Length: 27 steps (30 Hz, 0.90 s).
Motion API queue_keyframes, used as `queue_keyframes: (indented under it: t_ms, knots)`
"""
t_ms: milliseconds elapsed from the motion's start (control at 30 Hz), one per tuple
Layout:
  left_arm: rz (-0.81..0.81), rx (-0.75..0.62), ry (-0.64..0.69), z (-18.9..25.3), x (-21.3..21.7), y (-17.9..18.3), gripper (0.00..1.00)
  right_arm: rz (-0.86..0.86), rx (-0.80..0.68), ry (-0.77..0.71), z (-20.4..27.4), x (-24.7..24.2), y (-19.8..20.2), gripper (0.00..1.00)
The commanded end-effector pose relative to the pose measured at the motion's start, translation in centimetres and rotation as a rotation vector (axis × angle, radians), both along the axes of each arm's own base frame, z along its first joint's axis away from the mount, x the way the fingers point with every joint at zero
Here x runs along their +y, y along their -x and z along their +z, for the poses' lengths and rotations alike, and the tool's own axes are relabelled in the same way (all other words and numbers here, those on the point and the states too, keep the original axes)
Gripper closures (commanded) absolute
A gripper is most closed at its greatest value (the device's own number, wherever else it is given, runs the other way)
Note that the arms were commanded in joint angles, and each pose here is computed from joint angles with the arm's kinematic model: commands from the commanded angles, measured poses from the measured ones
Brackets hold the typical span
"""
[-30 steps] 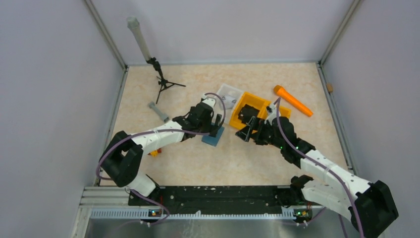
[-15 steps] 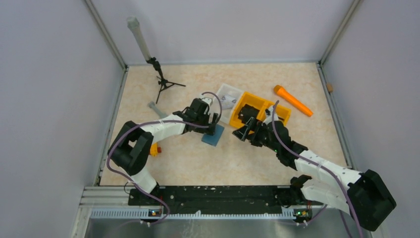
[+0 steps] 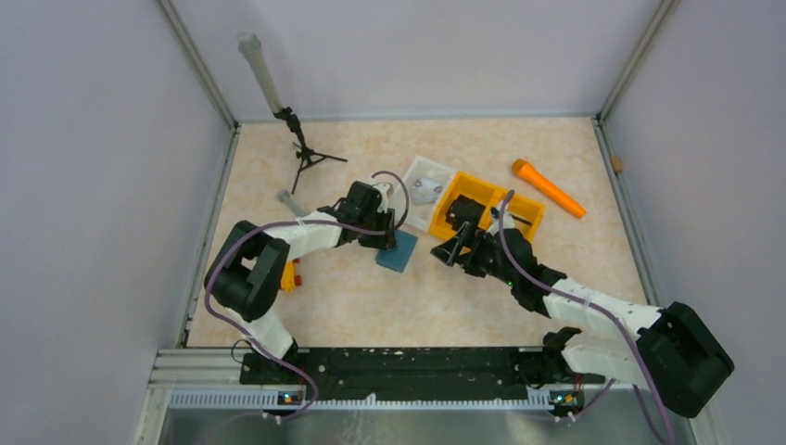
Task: Take the credit cards out of the card holder
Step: Pick up the card holder from the center of the board.
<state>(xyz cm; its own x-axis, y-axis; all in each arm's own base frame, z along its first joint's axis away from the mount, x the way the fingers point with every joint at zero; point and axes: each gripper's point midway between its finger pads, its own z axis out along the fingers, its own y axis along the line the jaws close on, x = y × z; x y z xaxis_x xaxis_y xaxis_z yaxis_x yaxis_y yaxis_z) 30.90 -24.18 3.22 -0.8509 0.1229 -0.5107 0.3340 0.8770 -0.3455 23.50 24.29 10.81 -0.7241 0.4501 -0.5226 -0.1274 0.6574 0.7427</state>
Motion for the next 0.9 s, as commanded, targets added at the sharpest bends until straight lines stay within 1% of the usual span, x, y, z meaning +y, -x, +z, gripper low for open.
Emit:
queue_keyframes:
  t_ms: [0,133,267,400,533,667,733,867]
  knots:
    - [-0.004,0.033,0.075,0.0,0.0,0.6,0.61,0.003,-0.044,-0.032,0.8,0.7,-0.4,0.13]
    - [-0.003,0.058,0.218,1.2,-0.1,0.7,0.67,0.017,-0.037,-0.035,0.6,1.3,-0.4,0.13]
    - [-0.024,0.067,0.392,3.0,-0.6,0.7,0.73,0.033,-0.038,-0.041,0.6,1.9,-0.5,0.14]
    - [-0.070,0.074,0.530,4.7,-1.2,1.6,0.73,0.060,-0.045,-0.057,0.8,2.7,-0.5,0.14]
    - [-0.143,0.060,0.667,7.2,-2.2,2.6,0.73,0.123,-0.071,-0.069,1.3,4.2,-0.3,0.12]
    - [-0.199,0.051,0.752,8.7,-2.8,3.5,0.74,0.159,-0.086,-0.079,2.0,5.7,-0.4,0.12]
    - [-0.205,0.041,0.761,9.1,-2.8,3.5,0.74,0.174,-0.090,-0.096,2.3,6.3,-0.4,0.19]
    - [-0.211,0.035,0.764,9.2,-2.8,3.8,0.74,0.188,-0.112,-0.130,3.2,7.0,-0.5,0.27]
